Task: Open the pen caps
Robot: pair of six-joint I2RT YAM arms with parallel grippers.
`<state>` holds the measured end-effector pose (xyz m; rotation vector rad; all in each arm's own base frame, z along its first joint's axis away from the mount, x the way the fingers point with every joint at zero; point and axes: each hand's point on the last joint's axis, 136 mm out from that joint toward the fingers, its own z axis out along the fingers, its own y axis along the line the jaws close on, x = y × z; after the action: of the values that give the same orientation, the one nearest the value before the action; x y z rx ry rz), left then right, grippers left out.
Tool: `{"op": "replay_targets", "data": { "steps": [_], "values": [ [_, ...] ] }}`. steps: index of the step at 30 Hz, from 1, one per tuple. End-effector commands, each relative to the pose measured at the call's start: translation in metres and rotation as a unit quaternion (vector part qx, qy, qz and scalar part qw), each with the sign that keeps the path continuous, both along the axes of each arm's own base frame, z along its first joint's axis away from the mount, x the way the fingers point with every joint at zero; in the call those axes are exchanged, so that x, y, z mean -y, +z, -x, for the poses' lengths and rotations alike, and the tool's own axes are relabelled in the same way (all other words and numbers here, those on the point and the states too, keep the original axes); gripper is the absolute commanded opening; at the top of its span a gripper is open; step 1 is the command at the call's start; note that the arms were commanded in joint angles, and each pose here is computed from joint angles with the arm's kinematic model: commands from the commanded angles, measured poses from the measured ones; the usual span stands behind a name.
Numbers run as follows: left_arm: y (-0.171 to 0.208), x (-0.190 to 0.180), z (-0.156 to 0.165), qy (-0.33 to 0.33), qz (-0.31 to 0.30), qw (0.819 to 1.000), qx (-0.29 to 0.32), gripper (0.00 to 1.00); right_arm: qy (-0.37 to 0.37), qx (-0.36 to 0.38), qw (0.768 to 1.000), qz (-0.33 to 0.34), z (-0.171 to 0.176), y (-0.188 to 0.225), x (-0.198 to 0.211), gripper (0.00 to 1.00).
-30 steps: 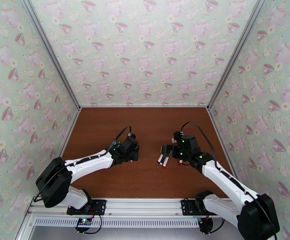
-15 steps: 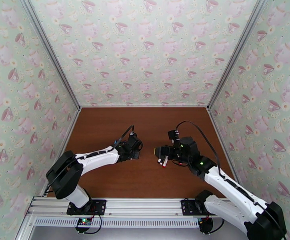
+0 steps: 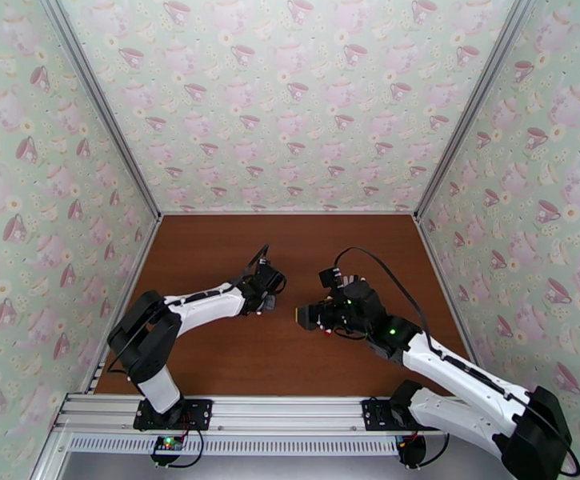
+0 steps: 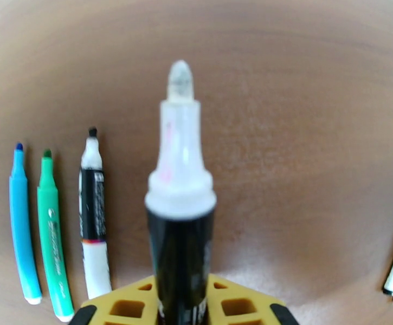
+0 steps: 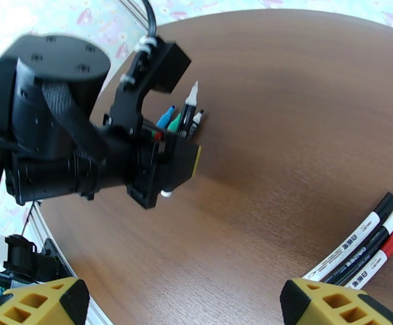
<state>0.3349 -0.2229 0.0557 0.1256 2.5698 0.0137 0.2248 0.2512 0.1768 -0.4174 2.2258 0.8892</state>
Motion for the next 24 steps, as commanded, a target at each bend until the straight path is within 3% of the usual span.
{"op": "replay_targets", "data": {
  "steps": [1,9,17,24],
  "values": [
    [-0.012,-0.01,-0.004,0.003,-0.032,0.999,-0.012,0.23,-0.01,0.024,1.0,-0.007,-0.009,0.02,-0.005,1.0],
    [-0.032,-0.016,-0.002,0.012,-0.045,0.998,-0.043,0.21,-0.015,0.011,1.0,-0.006,-0.006,0.011,-0.002,1.0],
    [-0.035,-0.021,-0.006,0.023,-0.055,0.997,-0.039,0.31,-0.026,0.0,1.0,-0.006,-0.004,0.003,0.003,1.0],
    [-0.038,-0.025,-0.01,0.023,-0.062,0.997,-0.045,0.25,-0.035,-0.006,0.999,-0.006,-0.002,-0.001,0.007,1.0]
  ]
}}
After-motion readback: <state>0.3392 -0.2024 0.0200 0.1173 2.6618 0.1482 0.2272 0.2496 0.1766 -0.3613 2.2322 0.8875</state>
